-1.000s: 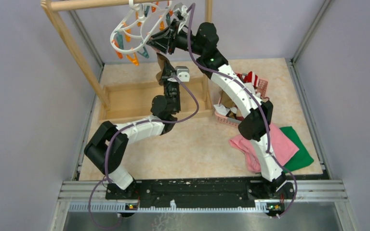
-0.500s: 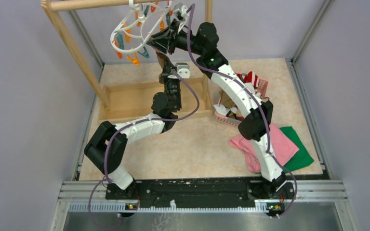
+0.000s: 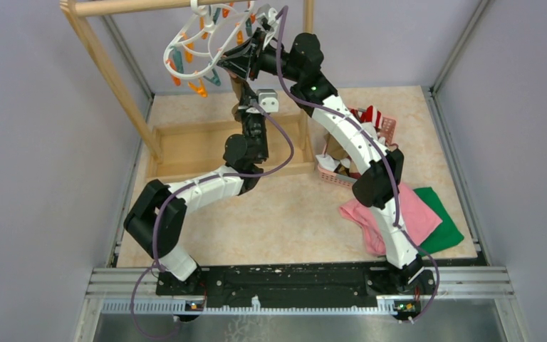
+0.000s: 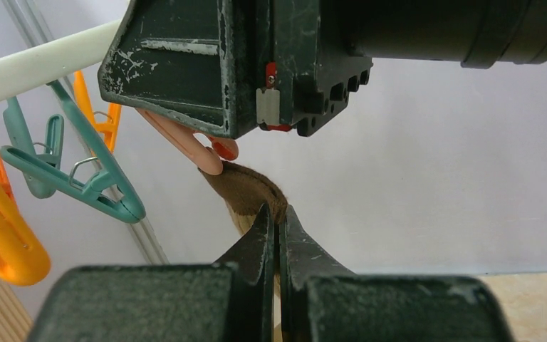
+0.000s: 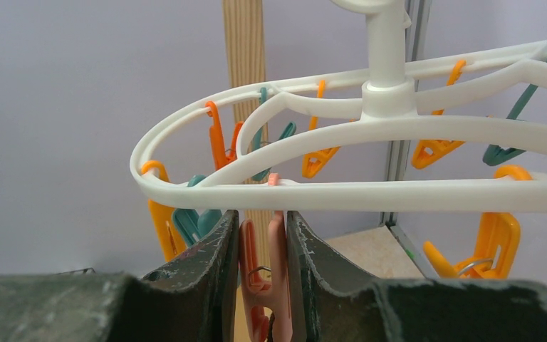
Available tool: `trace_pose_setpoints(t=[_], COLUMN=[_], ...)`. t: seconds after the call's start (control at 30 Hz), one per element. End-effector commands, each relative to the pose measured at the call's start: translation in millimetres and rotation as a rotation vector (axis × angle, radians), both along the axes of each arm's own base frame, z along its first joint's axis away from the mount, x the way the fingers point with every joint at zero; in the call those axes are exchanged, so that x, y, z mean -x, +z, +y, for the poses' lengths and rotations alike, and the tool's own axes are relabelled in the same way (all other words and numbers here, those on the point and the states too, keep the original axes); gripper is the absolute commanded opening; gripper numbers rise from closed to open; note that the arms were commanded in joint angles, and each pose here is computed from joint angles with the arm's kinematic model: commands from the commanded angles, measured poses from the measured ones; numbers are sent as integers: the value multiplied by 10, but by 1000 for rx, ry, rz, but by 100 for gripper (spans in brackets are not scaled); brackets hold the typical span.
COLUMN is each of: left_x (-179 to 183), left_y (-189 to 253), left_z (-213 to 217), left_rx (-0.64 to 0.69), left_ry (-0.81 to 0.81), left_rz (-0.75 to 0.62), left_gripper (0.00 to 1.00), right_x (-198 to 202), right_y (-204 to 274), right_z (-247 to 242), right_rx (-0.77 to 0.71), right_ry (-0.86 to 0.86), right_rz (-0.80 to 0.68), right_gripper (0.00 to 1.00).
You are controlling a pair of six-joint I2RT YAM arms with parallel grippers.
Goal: Clip the socks to the hanger
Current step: Clamp the sock onto the hanger.
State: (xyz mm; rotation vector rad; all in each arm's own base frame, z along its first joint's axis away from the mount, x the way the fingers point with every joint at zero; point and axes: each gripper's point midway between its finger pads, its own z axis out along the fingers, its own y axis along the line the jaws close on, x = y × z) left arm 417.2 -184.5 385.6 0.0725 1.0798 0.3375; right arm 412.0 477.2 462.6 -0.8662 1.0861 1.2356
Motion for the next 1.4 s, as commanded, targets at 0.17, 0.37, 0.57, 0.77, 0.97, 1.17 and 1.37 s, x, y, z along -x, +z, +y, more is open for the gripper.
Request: trace_pose_setpoints(t=[0.17, 0.37, 0.57, 0.77, 0.97, 1.17, 1.37], left_x=[171, 215, 220, 222, 232, 197, 193], left_y=[403, 435, 426, 379, 355, 325, 319], left_z=[145, 160, 164, 203, 260, 275, 308], left_rx=[114, 134, 146, 162, 212, 254, 280], left_ry=[-19, -38, -34, 26, 92, 130, 170], left_rz=[-83, -86, -80, -86, -92, -74, -79], left_gripper=[0, 0, 0, 0, 0, 0, 0], right_x=[153, 140, 131, 103, 67, 54, 23], right_y=[125, 116, 111, 82, 76, 77, 45], right_z=[-91, -94, -94, -100, -111, -118, -121], right_rx=[26, 28, 29, 35, 36, 33, 37], right_ry=[37, 32, 28, 22, 6, 2, -4], right_rz=[-7, -9, -12, -7, -10, -10, -5], right_gripper=[8, 8, 8, 8, 8, 8, 8])
